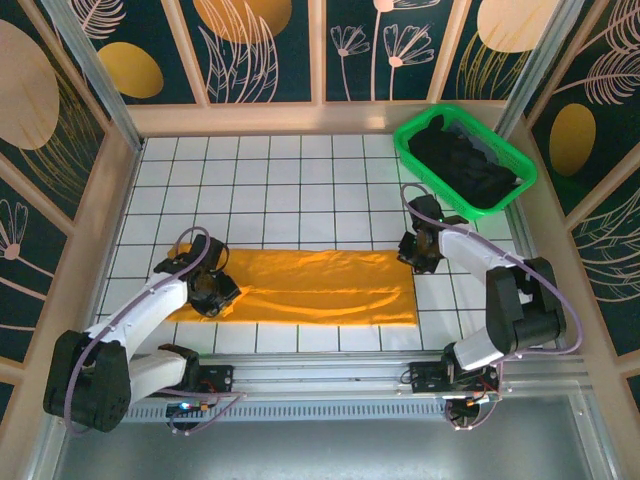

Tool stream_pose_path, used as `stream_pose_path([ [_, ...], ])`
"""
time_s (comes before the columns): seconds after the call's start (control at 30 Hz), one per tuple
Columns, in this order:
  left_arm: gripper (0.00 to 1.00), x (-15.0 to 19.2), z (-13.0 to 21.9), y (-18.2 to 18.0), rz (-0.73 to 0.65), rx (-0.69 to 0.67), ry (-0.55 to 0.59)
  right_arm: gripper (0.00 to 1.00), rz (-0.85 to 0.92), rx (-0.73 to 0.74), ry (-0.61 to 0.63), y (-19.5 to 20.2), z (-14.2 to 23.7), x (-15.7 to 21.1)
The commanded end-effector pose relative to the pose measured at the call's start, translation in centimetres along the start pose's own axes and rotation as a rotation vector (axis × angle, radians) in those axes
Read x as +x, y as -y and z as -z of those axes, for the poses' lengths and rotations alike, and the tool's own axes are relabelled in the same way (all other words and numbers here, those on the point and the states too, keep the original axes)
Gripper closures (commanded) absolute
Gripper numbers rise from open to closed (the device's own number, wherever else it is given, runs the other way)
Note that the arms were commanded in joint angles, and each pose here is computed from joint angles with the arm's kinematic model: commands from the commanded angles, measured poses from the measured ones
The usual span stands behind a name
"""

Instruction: Fold and stack the t-shirts

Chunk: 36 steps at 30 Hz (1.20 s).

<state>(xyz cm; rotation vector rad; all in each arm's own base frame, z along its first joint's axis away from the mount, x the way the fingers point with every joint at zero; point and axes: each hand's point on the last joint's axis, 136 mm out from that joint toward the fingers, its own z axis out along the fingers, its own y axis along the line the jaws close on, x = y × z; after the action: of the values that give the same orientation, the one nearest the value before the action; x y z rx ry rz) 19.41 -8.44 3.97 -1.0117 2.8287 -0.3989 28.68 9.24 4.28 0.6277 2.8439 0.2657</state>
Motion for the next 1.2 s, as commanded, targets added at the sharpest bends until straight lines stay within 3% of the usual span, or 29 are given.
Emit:
stream_pose_path([
  [0.0,0.25,-2.7,3.4,3.2,-0.065,0.073,0.122,0.76,0.005,-0.03,-0.001,-1.0,-0.2,-0.2],
  [0.1,0.24,-5.5,7.3,5.1,-0.074,0.093,0.27,0.75,0.009,-0.045,0.0,-1.7,-0.2,-0.3],
  [0.2,0.33,-8.0,9.2,5.2,-0.064,0.039,0.368,0.75,0.021,-0.051,-0.012,-2.5,-0.5,-0.3],
  [0.33,0.45,-12.0,8.1,2.7,0.054,-0.007,0.381,0.75,0.046,-0.064,-0.032,-3.8,-1.0,-0.3],
  [0.47,0.5,-16.3,6.4,0.1,0.157,-0.015,0.414,0.75,0.072,-0.094,-0.062,-5.0,-1.6,-0.1],
  [0.67,0.57,-20.8,3.3,-2.0,0.174,-0.003,0.415,0.75,0.087,-0.092,-0.119,-5.1,-2.9,0.5],
  [0.77,0.63,-21.7,2.3,-2.5,0.144,-0.023,0.407,0.75,0.085,-0.079,-0.141,-4.9,-3.5,0.8],
  [1.07,0.68,-20.7,0.1,-3.9,0.13,-0.057,0.374,0.75,0.058,-0.052,-0.156,-4.3,-4.5,0.7],
  [1.17,0.78,-20.6,-0.4,-4.1,0.123,-0.064,0.367,0.75,0.049,-0.035,-0.159,-4.1,-4.7,0.7],
])
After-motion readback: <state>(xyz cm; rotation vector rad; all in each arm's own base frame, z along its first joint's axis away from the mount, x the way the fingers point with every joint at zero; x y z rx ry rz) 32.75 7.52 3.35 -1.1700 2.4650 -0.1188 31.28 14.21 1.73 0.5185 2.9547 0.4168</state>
